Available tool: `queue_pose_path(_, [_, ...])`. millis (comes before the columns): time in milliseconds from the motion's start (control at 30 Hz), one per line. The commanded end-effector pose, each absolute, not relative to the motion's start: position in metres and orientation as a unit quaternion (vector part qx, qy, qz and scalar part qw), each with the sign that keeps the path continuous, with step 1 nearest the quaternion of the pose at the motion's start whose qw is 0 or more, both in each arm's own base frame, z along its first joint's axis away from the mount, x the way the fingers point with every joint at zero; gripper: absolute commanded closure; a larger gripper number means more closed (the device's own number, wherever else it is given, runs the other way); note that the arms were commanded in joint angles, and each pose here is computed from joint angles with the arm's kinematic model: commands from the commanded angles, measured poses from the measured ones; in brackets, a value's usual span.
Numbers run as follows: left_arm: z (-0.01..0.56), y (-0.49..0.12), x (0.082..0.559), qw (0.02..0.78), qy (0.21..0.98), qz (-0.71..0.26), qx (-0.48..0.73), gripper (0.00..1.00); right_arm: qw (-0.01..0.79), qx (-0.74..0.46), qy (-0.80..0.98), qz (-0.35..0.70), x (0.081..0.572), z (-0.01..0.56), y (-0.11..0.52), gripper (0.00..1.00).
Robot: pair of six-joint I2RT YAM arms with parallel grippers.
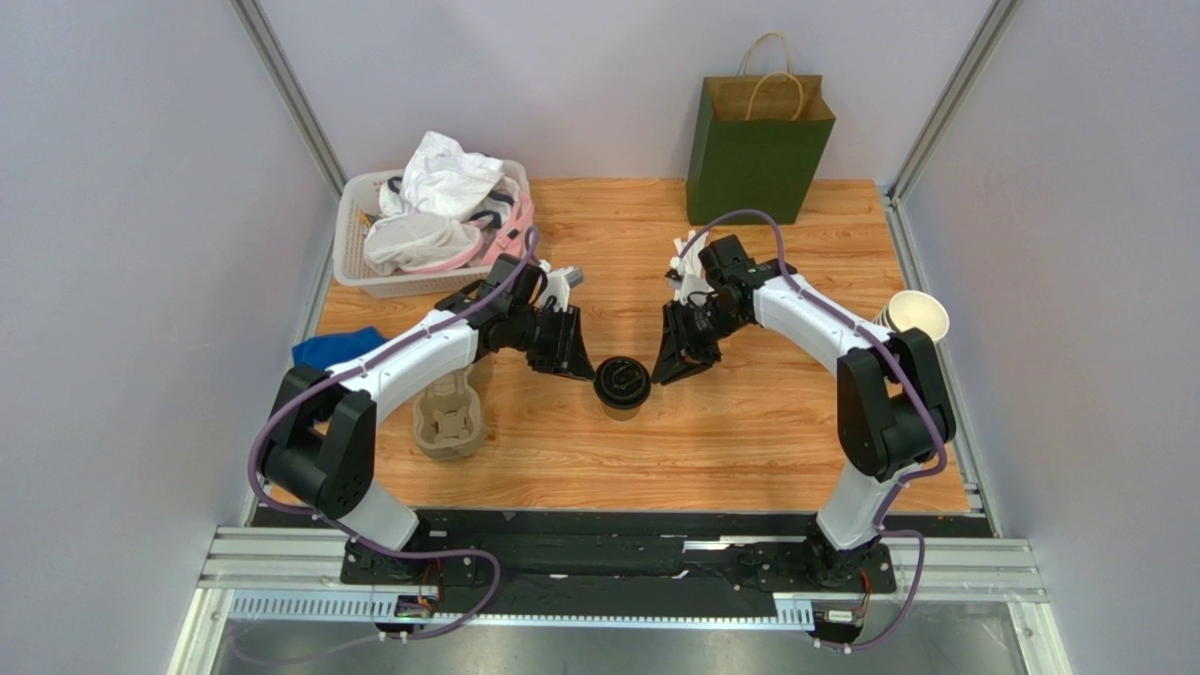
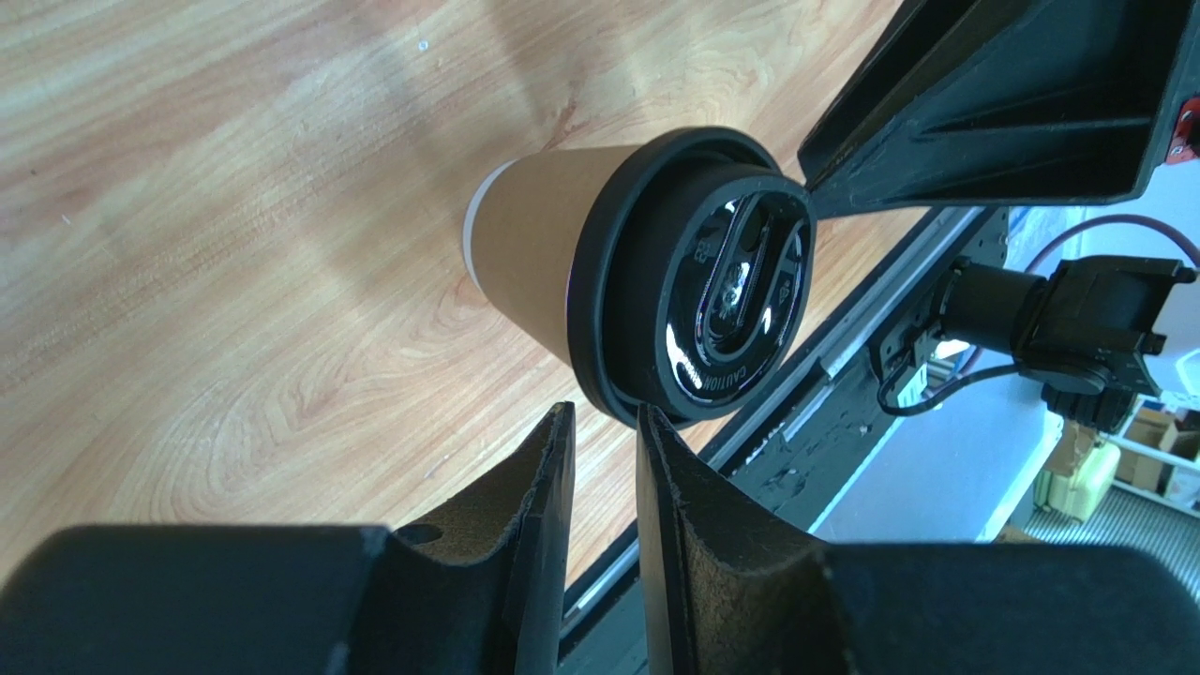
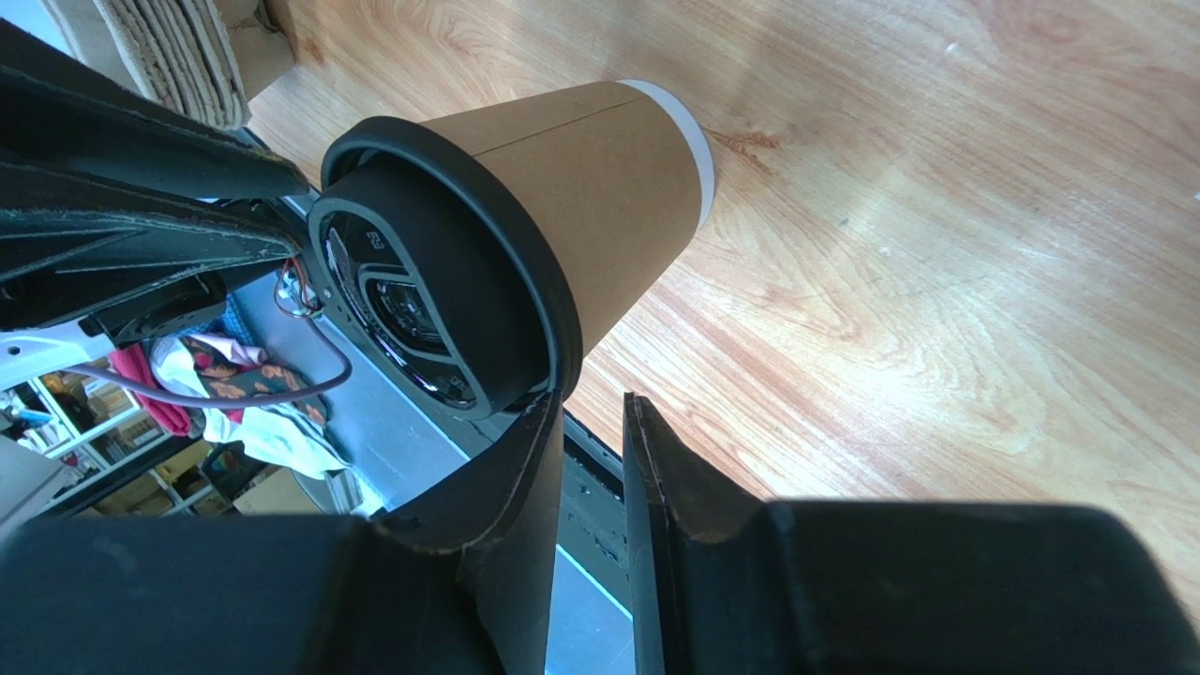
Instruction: Pack the takeout coffee
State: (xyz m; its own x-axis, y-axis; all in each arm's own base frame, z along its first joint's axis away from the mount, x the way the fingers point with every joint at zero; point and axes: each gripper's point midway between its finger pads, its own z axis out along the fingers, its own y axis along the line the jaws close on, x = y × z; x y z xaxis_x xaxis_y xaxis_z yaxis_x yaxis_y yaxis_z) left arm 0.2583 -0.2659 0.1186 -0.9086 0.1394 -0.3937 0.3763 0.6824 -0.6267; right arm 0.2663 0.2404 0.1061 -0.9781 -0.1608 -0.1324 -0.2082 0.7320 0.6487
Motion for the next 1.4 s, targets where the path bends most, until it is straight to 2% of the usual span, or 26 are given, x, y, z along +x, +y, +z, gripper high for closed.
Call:
queue_pose_path(0, [0.135,-0.276,0.274,0.191,0.887,-0.388,0.163,0.69,0.052,-0.113,0.919,0.375,0.273,0.120,0.253,0.74])
queue_pose_path(467, [0.123,-0.283,0.278,0.183,0.889,-0.382,0.170,0.69,0.041,-0.114,0.923,0.366,0.272,0.109,0.255,0.76])
queue_pose_path(600, [0.112,-0.280,0.275,0.172,0.897,-0.372,0.165,0.75,0.039,-0.113,0.926,0.358,0.273,0.104,0.253,0.80])
queue_pose_path(733, [0.098,-0.274,0.270,0.153,0.908,-0.356,0.157,0.87,0.034,-0.112,0.930,0.347,0.273,0.098,0.252,0.88])
queue_pose_path(933, [0.081,-0.269,0.267,0.134,0.919,-0.340,0.146,0.99,0.024,-0.116,0.936,0.330,0.271,0.087,0.250,0.99])
queue_pose_path(1367, [0.045,-0.261,0.265,0.084,0.943,-0.298,0.121,1.00,0.010,-0.115,0.946,0.304,0.271,0.068,0.245,1.00])
